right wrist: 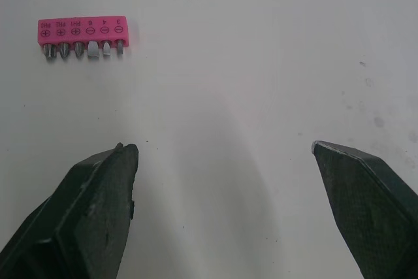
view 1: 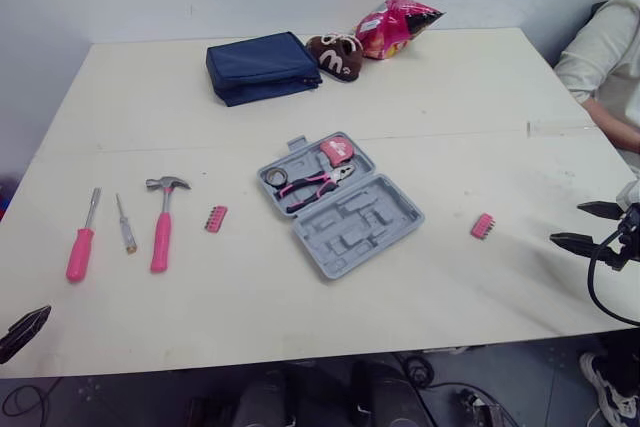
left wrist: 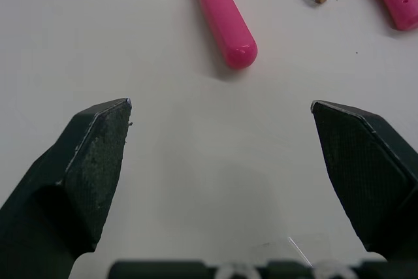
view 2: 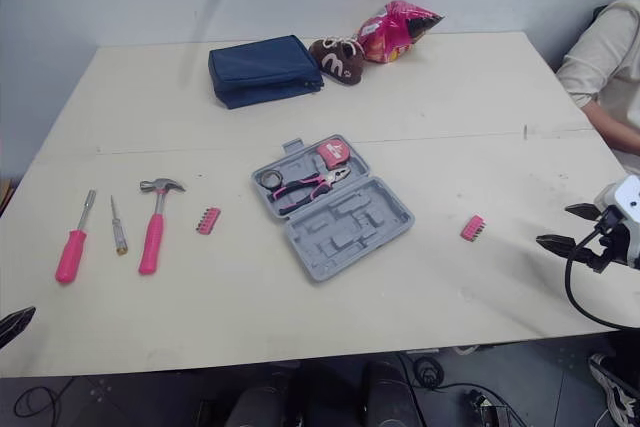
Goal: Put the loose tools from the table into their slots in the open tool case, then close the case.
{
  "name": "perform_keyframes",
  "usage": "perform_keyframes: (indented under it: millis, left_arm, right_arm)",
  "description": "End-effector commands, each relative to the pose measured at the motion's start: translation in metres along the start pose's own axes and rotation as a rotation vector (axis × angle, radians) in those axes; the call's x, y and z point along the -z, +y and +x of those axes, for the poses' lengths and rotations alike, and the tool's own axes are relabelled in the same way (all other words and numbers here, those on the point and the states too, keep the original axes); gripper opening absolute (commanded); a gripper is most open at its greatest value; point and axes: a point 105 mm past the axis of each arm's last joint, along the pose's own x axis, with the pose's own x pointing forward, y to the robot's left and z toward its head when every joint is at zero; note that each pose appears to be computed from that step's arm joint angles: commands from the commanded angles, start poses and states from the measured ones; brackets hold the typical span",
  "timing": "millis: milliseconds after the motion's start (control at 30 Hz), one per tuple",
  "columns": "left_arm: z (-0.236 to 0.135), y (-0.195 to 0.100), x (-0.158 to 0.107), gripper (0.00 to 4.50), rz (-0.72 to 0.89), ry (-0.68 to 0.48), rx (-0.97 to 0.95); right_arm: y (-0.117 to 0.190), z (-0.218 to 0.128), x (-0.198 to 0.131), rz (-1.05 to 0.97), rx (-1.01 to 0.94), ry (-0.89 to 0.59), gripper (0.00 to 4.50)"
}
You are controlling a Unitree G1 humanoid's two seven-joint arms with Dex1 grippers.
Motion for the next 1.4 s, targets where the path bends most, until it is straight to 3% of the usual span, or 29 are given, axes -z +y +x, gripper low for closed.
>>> perform_keyframes:
  millis: [33, 233, 433, 733, 933, 1033, 1267, 1300, 1400]
  left_arm:
    - [-0.005, 0.004, -0.008, 4.47, 0.026, -0.012, -0.016]
    - [0.001, -0.002, -0.004, 4.47, 0.025, 0.007, -0.008]
    - [0.01, -0.022, -0.017, 4.47, 0.039, -0.028, 0.057]
    - [0.054, -0.113, -0.061, 4.47, 0.113, -0.107, 0.324]
    - [0.107, -0.19, -0.075, 4.47, 0.127, -0.087, 0.47]
    - [0.122, -0.212, -0.075, 3.67, 0.114, -0.061, 0.54]
    - [0.155, -0.252, -0.072, 0.44, 0.176, -0.033, 0.629]
    - [0.161, -0.252, -0.071, 0.02, 0.177, -0.025, 0.62]
    - [0.172, -0.258, -0.073, 0.02, 0.169, -0.019, 0.617]
  right_arm:
    - [-0.005, -0.005, -0.017, -0.033, 0.012, -0.041, 4.5]
    - [-0.002, 0.0, -0.038, -0.068, 0.0, -0.058, 4.5]
    - [0.003, 0.009, -0.057, -0.099, 0.025, -0.068, 4.5]
    - [0.039, 0.043, -0.121, -0.189, -0.042, -0.145, 4.5]
    - [0.054, 0.103, -0.167, -0.218, -0.038, -0.168, 4.5]
    - [0.061, 0.129, -0.172, -0.256, -0.054, -0.133, 3.62]
    - [0.057, 0.168, -0.172, -0.3, -0.016, -0.069, 0.08]
    - [0.058, 0.173, -0.171, -0.302, -0.02, -0.063, 0.0]
    - [0.069, 0.187, -0.17, -0.294, -0.053, -0.063, 0.0]
